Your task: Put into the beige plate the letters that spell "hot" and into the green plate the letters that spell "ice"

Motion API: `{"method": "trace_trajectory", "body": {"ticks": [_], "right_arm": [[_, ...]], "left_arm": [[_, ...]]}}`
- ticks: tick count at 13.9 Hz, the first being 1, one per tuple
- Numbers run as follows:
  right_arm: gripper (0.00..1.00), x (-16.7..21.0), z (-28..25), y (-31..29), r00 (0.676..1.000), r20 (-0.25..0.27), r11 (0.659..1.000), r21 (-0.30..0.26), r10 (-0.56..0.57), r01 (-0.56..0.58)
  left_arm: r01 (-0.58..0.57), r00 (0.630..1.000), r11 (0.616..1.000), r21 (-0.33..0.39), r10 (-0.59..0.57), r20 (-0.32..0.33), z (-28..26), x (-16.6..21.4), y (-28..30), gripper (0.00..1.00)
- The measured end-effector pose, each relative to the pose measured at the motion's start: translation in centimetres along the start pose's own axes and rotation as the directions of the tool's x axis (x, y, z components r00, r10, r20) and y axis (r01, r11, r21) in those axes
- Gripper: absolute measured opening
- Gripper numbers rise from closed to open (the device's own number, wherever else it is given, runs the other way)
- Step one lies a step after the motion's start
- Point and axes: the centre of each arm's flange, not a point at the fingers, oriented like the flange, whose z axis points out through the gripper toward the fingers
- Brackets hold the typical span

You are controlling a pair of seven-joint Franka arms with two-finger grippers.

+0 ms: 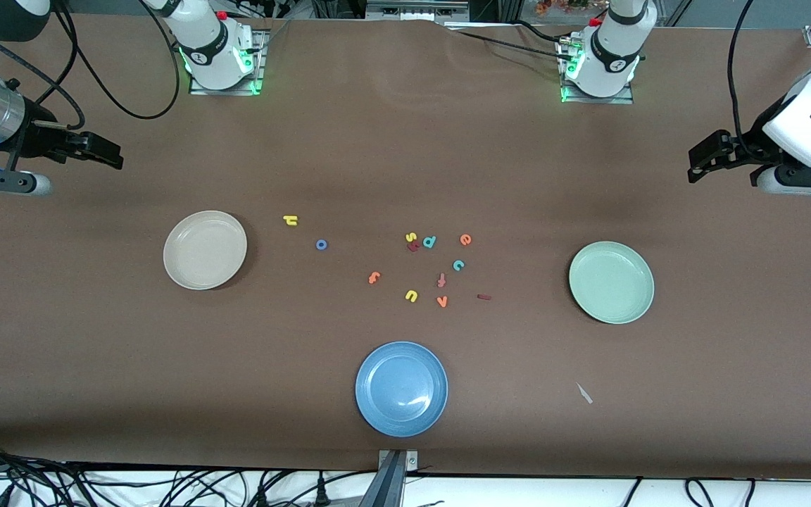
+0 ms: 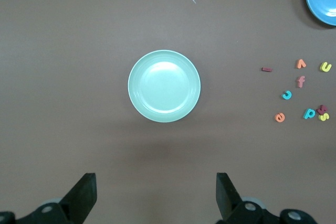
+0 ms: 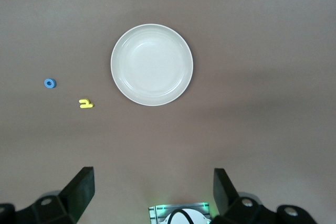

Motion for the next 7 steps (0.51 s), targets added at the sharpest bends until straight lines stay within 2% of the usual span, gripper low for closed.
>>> {"method": "trace_trajectory", "body": {"ticks": [7], "right_arm": [[1.00,-0.01,0.05,0.00,1.000,0.003,1.000,0.000,0.000,0.000]], "left_arm": [[-0.014,1.000,1.000,0.001,0.014,0.002,-0.14,-0.16,0.75,1.00]]}}
